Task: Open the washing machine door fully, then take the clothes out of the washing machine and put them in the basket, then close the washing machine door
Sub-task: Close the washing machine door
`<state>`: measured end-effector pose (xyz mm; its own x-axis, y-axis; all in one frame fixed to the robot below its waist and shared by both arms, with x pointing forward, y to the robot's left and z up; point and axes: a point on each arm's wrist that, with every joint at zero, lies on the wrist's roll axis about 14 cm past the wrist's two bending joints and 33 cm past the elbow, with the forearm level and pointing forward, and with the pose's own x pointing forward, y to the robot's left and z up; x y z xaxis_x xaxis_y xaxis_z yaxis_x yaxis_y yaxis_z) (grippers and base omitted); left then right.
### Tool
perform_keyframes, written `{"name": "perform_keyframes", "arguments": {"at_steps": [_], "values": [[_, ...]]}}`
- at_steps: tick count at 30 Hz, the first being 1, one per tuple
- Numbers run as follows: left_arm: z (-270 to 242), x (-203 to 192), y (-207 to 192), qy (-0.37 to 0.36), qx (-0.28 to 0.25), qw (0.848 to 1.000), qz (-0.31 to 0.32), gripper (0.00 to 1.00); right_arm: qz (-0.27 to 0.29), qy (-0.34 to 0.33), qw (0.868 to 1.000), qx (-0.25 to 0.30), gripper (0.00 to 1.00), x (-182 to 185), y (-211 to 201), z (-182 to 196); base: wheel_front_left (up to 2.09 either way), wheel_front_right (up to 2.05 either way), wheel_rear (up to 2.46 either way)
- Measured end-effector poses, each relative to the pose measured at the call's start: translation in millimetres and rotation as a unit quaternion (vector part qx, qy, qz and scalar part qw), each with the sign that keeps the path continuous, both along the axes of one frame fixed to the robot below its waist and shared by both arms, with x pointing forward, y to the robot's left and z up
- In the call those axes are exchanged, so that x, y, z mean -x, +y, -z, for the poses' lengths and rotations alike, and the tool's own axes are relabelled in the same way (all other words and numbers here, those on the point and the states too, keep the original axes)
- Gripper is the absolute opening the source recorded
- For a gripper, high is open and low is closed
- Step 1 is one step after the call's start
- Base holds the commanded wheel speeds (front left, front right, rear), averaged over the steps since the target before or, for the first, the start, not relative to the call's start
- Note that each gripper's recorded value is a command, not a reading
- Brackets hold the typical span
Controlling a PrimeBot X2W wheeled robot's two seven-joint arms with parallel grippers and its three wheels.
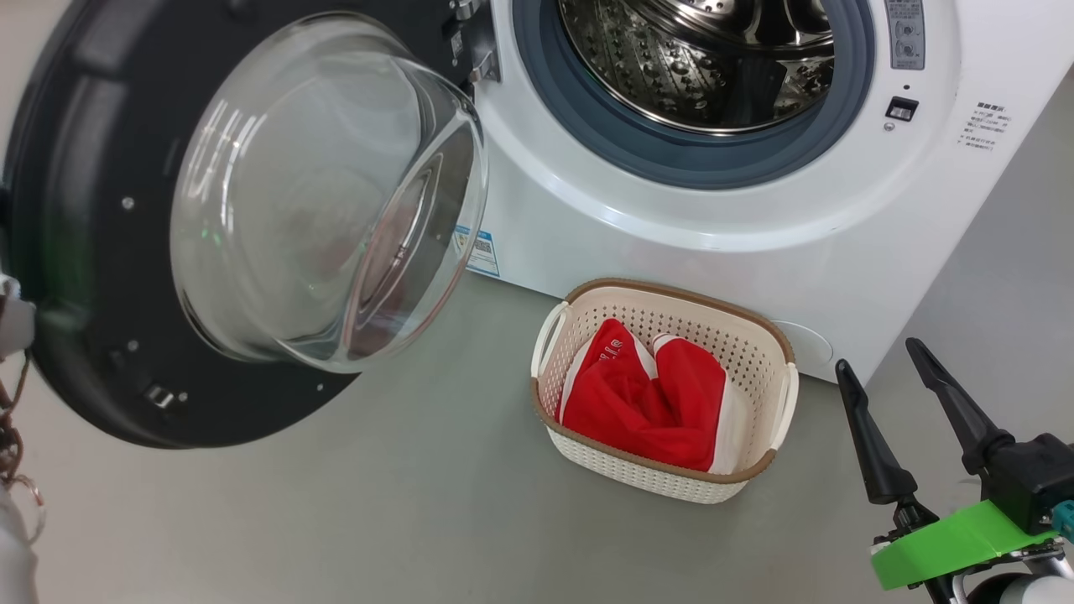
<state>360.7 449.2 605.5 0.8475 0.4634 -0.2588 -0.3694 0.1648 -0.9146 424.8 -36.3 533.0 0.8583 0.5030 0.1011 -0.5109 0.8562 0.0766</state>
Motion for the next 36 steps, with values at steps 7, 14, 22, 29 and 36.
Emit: {"name": "perform_keyframes", "arguments": {"at_steps": [7,14,22,29,36], "values": [[6.2,3.5,-12.5,-0.001,-0.003,0.999,0.038,0.00,-0.003,-0.002,1.000,-0.011,1.00,1.9,2.4,-3.5,0.00,0.00,0.00],[12.4,2.7,-36.8,-0.031,0.029,0.996,0.075,0.00,-0.001,-0.007,1.000,-0.015,1.00,4.4,2.4,-6.9,0.00,0.00,0.00],[10.3,5.9,-62.8,-0.070,0.054,0.990,0.111,0.00,0.002,-0.002,1.000,-0.017,1.00,9.1,1.5,-2.8,0.00,0.00,0.00],[9.6,8.8,-85.4,-0.080,0.055,0.985,0.144,0.00,0.003,0.000,1.000,-0.022,1.00,9.7,2.2,-1.4,0.00,0.00,0.00],[3.5,8.4,-107.9,-0.112,0.077,0.977,0.164,0.00,0.007,0.002,1.000,-0.025,1.00,10.0,0.1,1.1,0.00,0.00,0.00]]}}
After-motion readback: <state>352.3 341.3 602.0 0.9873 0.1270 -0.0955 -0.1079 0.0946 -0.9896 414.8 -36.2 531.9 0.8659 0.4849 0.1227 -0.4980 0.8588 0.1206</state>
